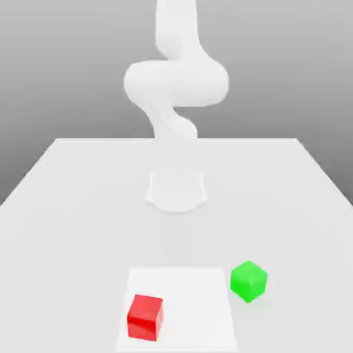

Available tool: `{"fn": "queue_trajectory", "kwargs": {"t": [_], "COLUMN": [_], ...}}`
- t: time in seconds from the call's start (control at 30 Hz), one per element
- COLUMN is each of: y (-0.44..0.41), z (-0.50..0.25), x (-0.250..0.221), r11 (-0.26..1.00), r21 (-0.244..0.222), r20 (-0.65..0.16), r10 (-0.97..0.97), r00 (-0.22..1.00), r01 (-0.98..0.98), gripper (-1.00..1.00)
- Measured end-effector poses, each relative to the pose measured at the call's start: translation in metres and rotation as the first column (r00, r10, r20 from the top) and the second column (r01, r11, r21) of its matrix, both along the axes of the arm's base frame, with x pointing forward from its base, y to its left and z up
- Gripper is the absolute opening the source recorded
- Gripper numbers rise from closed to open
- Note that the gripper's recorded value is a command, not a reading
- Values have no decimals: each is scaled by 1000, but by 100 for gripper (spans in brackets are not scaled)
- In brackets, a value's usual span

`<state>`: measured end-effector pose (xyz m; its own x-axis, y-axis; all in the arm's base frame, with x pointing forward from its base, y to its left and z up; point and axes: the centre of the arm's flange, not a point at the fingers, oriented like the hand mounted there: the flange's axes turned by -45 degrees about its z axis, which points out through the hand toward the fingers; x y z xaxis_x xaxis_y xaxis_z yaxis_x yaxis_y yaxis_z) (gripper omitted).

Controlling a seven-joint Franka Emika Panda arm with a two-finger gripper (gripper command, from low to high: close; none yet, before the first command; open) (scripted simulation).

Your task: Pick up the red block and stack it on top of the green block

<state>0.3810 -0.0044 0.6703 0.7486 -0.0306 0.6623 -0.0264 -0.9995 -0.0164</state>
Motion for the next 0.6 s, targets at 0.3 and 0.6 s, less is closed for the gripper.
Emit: {"fn": "queue_trajectory", "kwargs": {"t": [0.3,0.6], "y": [-19,-40], "z": [-169,-348], "x": [85,99], "r11": [998,991], "r21": [18,17], "r20": [-273,-521], "r10": [-56,-106], "r00": [960,847], "r01": [63,134], "gripper": [0,0]}}
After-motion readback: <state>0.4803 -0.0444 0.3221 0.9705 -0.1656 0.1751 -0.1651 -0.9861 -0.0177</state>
